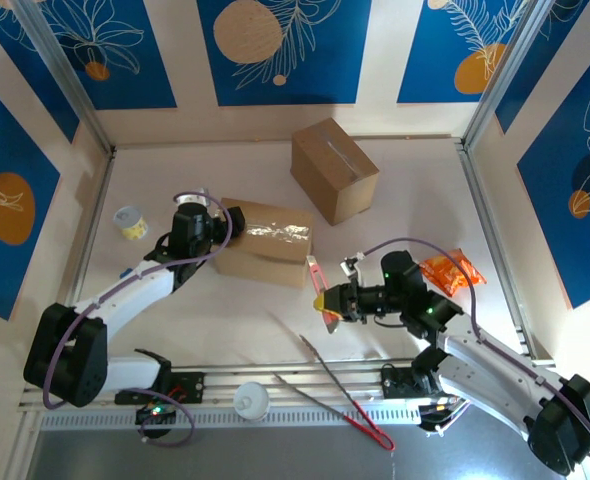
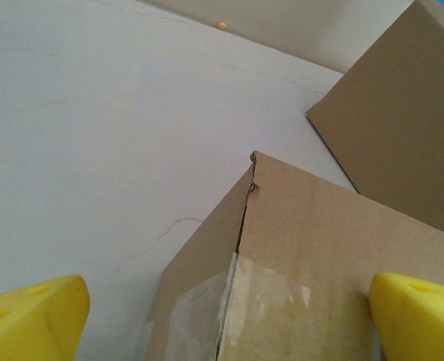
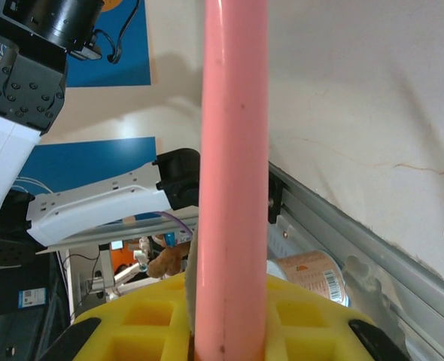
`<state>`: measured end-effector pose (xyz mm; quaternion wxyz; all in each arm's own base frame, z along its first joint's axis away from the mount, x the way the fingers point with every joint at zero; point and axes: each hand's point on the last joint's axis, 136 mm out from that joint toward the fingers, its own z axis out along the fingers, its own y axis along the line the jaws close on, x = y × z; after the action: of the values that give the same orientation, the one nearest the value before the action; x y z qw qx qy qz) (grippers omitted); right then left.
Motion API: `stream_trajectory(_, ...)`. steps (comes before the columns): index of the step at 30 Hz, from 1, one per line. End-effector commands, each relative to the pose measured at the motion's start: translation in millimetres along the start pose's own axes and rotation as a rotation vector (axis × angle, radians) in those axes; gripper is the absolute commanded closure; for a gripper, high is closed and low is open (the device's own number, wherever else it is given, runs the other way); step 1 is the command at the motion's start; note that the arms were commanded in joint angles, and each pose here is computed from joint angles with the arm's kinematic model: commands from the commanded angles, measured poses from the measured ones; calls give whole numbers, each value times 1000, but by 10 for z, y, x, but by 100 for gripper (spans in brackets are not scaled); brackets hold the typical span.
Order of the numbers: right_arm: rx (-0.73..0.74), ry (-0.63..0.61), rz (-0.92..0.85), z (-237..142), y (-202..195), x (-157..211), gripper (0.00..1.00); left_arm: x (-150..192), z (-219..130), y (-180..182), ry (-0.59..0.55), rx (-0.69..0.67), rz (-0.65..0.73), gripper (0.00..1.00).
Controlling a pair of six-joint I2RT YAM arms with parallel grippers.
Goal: Unpack the express box
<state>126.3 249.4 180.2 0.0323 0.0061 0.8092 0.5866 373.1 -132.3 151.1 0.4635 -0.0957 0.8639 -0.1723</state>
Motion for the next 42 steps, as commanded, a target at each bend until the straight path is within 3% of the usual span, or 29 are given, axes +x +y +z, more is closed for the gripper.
stream_trajectory(1,22,17,-9,-57,-56,40,100,1077,-27,664,356,-227,68,5)
stream_trajectory(13,245,-279,-108,-529,-540,-733,100,632,-87,388,270,-164,74,2)
stream_trajectory(24,201,-394,-144,-406,-1006,-1161,100,71,-284,74,171,-95,93,0)
stream_trajectory(42,371,-368,113,10,-1725,-1206,100,-93,-540,-63,169,-47,123,0)
